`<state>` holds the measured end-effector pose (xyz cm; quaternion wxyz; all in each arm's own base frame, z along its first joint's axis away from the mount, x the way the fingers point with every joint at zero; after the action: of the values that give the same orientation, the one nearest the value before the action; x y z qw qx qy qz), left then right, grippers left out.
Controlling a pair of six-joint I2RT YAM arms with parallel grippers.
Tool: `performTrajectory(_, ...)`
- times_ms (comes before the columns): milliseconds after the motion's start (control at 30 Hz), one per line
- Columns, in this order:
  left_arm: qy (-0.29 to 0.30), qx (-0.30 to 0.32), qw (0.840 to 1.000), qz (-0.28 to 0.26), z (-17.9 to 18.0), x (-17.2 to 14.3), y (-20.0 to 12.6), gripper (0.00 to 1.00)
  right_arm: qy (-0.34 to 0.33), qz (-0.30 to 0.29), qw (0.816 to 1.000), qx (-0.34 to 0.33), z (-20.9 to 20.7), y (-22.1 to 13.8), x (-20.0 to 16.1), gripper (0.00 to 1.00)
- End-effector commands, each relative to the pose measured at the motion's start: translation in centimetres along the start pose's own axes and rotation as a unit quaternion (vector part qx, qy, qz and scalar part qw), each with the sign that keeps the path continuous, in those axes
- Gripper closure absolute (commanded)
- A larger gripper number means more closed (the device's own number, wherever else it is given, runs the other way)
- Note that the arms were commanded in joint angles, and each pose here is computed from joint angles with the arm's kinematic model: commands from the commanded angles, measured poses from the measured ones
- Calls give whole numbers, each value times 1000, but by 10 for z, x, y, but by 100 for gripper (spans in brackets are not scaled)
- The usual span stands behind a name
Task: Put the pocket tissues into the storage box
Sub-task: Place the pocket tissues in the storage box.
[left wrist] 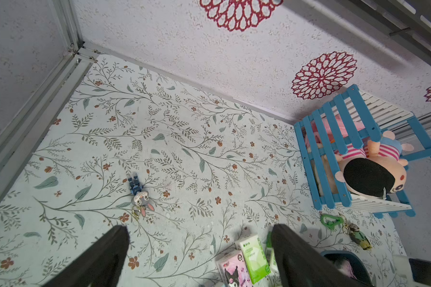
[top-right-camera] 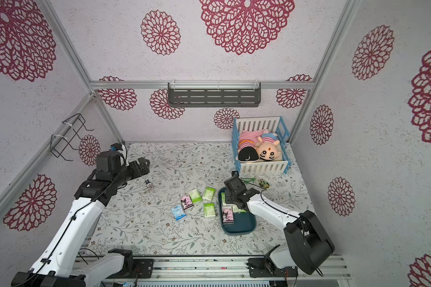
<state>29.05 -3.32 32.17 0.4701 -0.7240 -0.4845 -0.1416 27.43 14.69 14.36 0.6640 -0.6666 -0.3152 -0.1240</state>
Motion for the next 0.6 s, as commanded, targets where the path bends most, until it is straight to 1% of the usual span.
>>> performTrajectory(0,11,-10,1000,-9,-8,7,-5,3,16,-10,1000,-25,-5,-4,8,97)
performTrajectory(200,12,-10,1000,-7,-9,7,-3,3,24,3,999,-33,-7,3,7,99)
performTrajectory(233,11,-10,1000,-8,-9,7,-4,3,25,3,999,-30,-6,6,6,96)
performTrajectory(300,11,-11,1000,-8,-9,7,-4,3,28,-1,999,-19,-3,8,7,80)
performTrajectory(433,11,-9,1000,-7,-8,6,-5,3,40,-26,999,1,1,5,18,54)
performTrajectory(500,12,-8,1000,-7,-7,6,-5,3,42,-47,998,28,5,-8,31,49)
performTrajectory(567,12,-7,1000,-8,-7,6,-6,3,52,-73,995,46,4,-28,40,47)
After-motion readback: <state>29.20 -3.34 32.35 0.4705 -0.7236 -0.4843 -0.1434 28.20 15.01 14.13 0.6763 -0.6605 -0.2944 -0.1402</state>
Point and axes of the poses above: each gripper's point midway between its finger pads, its own y axis out along the fingers, its own z axis along the line the jaws close on, x = y × z, the point moved 7 cm from there along -y, back along the fingers, and after that the axes turned 14 degrees about -y, right-handed, at the moved point
